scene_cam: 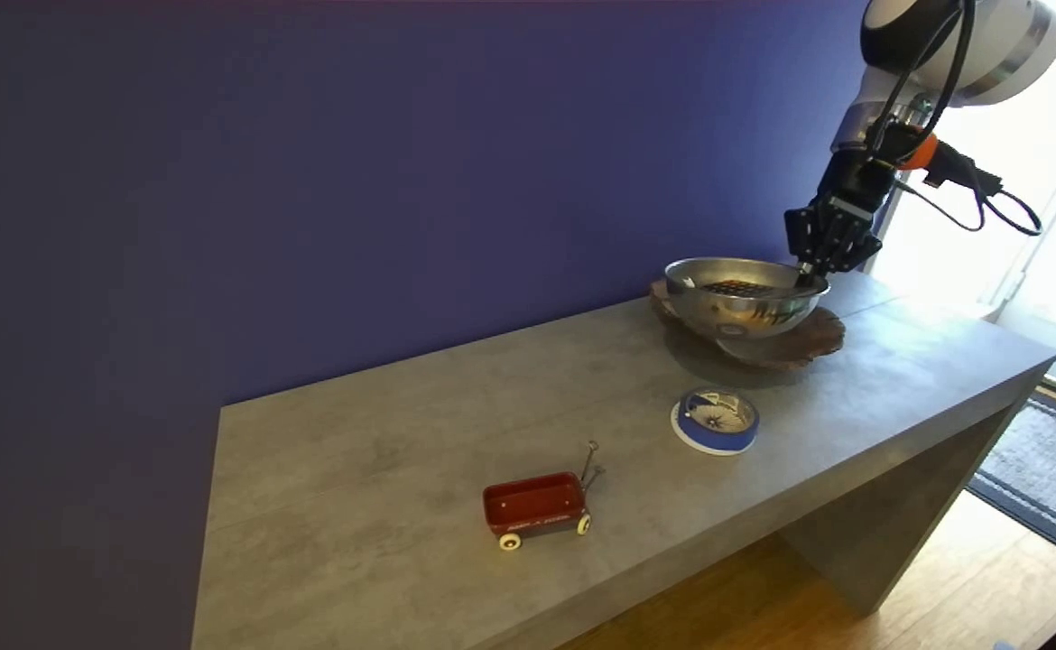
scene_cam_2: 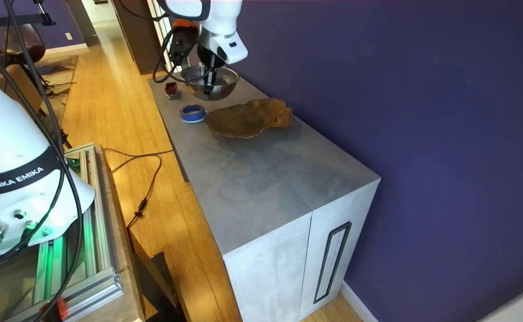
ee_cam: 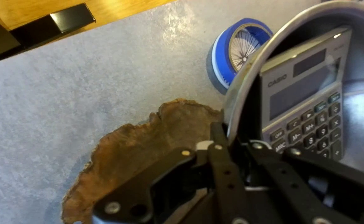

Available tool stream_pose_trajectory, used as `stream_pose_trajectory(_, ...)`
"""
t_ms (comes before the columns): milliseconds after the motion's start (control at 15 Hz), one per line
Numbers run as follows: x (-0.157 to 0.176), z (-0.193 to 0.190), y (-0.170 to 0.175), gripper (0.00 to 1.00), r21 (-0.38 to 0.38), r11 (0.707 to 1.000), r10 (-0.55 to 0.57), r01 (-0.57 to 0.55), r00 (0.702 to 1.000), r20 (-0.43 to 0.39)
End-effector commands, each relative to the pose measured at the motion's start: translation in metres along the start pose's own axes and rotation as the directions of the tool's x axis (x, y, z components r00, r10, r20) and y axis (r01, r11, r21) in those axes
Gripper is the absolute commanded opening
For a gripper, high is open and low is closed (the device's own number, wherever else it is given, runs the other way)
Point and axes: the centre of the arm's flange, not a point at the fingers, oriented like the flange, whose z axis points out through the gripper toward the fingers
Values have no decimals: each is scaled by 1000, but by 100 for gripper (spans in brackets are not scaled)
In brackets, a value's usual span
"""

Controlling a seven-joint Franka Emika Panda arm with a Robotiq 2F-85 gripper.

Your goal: Pick up the metallic dishpan and move it to the right of the wooden bowl

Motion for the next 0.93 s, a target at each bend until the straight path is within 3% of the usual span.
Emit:
stream_pose_trajectory(0, 38, -26, 55, 2, 29, 987, 162, -161, 986, -43)
stream_pose_trajectory(200, 51, -64, 126, 2, 123, 948, 306, -295, 948, -84)
stream_pose_trajectory(400, 56, -102, 193, 2, 198, 887, 449, -418, 882, -145)
stream_pose_trajectory(667, 60, -110, 250, 2, 223, 796, 606, -563, 746, -277)
stream_pose_trajectory(867, 58, -109, 267, 2, 290, 714, 700, -637, 627, -342)
